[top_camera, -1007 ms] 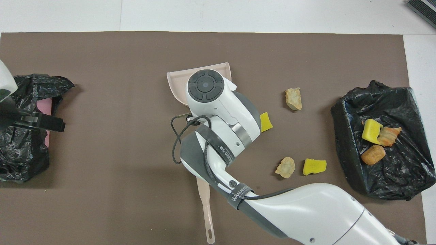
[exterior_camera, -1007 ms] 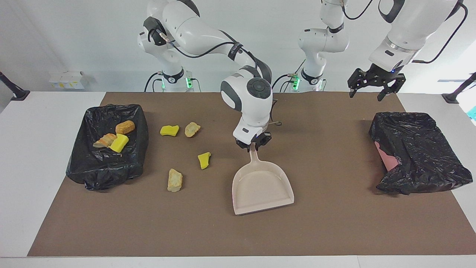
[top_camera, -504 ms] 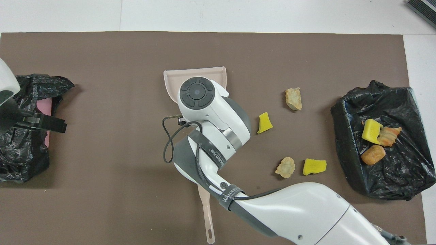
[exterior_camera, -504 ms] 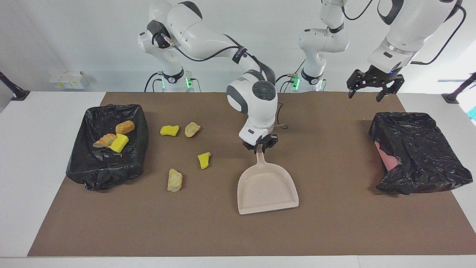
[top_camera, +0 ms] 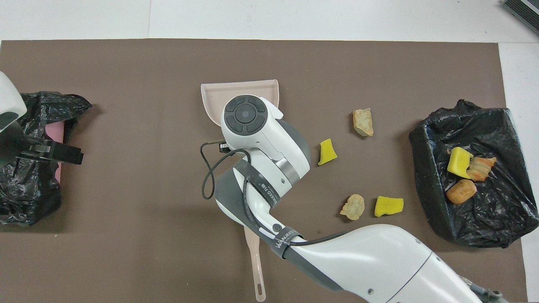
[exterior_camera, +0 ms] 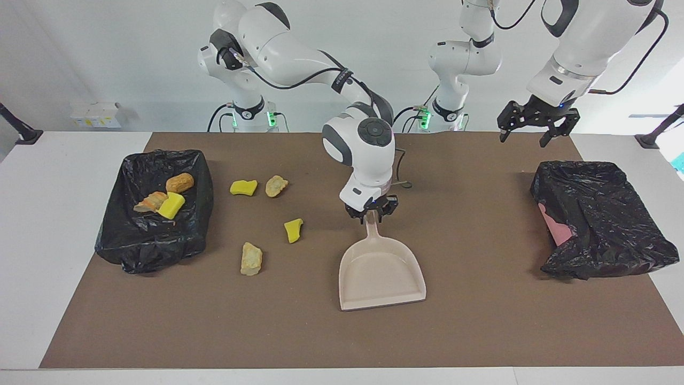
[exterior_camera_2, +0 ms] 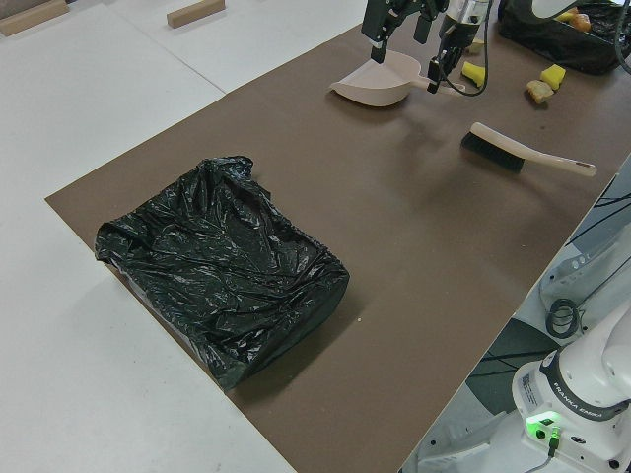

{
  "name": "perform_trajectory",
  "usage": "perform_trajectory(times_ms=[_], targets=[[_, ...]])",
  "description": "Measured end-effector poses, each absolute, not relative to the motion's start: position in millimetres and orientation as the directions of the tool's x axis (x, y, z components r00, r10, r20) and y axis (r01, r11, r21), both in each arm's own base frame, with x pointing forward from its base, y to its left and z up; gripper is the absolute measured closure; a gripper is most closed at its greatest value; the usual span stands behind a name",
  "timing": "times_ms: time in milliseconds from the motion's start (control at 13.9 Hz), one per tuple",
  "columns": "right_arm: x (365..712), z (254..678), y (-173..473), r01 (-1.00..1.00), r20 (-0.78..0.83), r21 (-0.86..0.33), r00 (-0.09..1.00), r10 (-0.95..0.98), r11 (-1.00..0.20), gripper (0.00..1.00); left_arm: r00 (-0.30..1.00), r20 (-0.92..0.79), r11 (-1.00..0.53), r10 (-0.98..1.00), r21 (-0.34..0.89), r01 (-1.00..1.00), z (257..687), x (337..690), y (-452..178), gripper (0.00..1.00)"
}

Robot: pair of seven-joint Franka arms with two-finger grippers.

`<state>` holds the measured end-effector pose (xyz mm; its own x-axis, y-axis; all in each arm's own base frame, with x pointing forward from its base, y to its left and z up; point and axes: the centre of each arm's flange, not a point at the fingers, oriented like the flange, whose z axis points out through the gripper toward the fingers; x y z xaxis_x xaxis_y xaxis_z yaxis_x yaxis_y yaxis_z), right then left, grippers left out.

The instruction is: Sweep and dump trash in bin

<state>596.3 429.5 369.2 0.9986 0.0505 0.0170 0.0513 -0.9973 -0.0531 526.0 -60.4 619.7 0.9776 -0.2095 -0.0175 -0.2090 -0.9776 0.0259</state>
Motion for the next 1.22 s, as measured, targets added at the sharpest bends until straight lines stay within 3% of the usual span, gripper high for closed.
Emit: perform_trajectory(times_ms=[72, 216, 432, 719, 1007, 1223], targets=[[596.0, 375.1, 429.2, 0.049, 0.02, -0.058, 0.999, 0.048, -0.997, 0.34, 0.978, -0.019, -0.977, -0.21, 0.026, -0.209, 617.8, 527.2, -60.9, 0.0], [589.5, 391.3, 428.9, 0.046, 0.005, -0.062, 0.999, 0.046, -0.997, 0.22, 0.977, -0.016, -0.977, -0.213, 0.025, -0.212, 611.8, 532.4, -63.5, 0.0], [557.1, 420.2, 431.9, 0.058, -0.035, -0.067, 0.998, 0.061, -0.996, 0.22, 0.972, 0.007, -0.972, -0.235, 0.02, -0.235, 595.5, 546.1, -81.2, 0.0], [464.8, 435.3, 434.0, 0.106, -0.114, -0.044, 0.987, 0.111, -0.993, 0.23, 0.971, 0.037, -0.971, -0.238, 0.016, -0.239, 561.5, 566.4, -130.6, 0.0], [373.4, 407.5, 437.1, 0.157, -0.156, -0.044, 0.974, 0.162, -0.987, 0.26, 0.97, 0.05, -0.971, -0.239, 0.017, -0.24, 523.7, 575.5, -192.7, 0.0], [331.6, 375.7, 428.0, 0.187, -0.172, -0.018, 0.967, 0.188, -0.982, 0.26, 0.976, 0.059, -0.977, -0.212, 0.021, -0.214, 494.1, 573.9, -244.2, 0.0]])
